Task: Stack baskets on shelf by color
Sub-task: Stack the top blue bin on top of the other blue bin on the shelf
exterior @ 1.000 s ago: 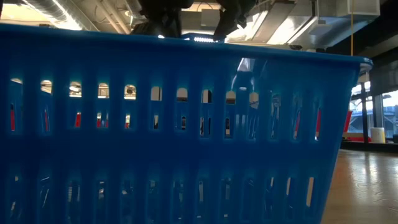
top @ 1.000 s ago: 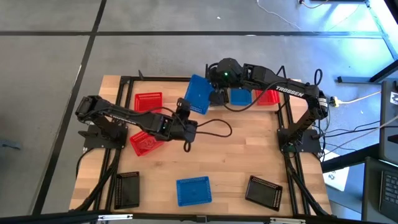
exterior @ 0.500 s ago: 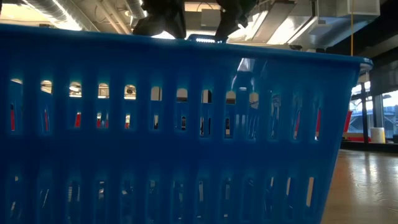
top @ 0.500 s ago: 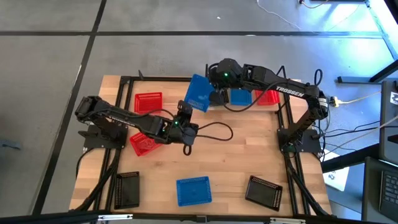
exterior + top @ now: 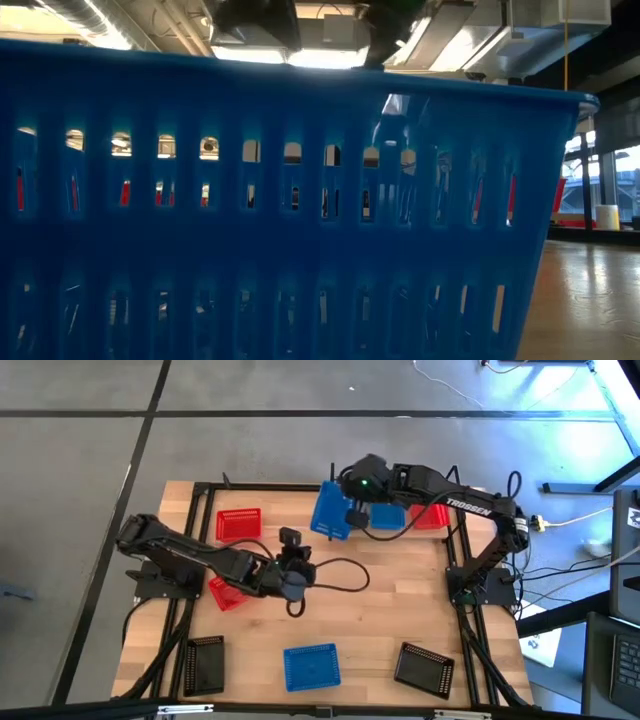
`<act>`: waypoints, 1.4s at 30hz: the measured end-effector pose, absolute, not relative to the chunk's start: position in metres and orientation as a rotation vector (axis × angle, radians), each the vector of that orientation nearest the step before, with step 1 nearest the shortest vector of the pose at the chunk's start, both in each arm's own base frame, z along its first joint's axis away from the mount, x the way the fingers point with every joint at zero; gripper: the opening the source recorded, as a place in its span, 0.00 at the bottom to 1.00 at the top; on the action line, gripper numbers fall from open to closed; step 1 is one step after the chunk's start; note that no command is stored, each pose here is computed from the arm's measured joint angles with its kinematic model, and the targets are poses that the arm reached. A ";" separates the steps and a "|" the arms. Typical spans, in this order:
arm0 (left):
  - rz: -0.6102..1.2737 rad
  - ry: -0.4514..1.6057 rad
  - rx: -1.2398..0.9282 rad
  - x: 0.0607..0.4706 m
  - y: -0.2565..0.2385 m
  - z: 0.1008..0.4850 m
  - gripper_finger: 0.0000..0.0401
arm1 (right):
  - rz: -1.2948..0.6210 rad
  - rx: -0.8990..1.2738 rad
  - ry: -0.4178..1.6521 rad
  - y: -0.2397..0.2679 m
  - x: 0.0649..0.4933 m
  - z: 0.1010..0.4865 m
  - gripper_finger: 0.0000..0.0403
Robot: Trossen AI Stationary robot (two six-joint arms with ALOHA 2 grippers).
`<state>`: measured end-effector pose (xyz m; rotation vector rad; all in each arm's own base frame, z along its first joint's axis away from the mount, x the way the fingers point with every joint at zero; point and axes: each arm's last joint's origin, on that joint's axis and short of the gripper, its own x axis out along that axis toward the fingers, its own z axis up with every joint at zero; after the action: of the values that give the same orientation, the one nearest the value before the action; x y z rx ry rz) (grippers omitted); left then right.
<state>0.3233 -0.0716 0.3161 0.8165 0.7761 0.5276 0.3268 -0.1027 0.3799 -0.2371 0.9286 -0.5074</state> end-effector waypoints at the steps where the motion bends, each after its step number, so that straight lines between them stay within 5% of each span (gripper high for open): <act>1: 0.538 0.756 0.785 0.321 -0.071 0.320 0.12 | -0.506 -0.238 0.938 -0.102 0.323 0.383 0.00; 22: 0.580 0.511 0.405 0.280 -0.063 0.372 0.11 | -0.467 -0.092 0.979 -0.126 0.200 0.431 0.00; 42: 0.479 0.515 0.216 0.286 -0.048 0.369 0.12 | -0.397 -0.098 1.020 -0.194 0.162 0.355 0.00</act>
<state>0.2865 -0.0480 0.3693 0.2160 0.5149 0.4786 0.1619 -0.1941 0.3551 -0.0980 1.0199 -0.3969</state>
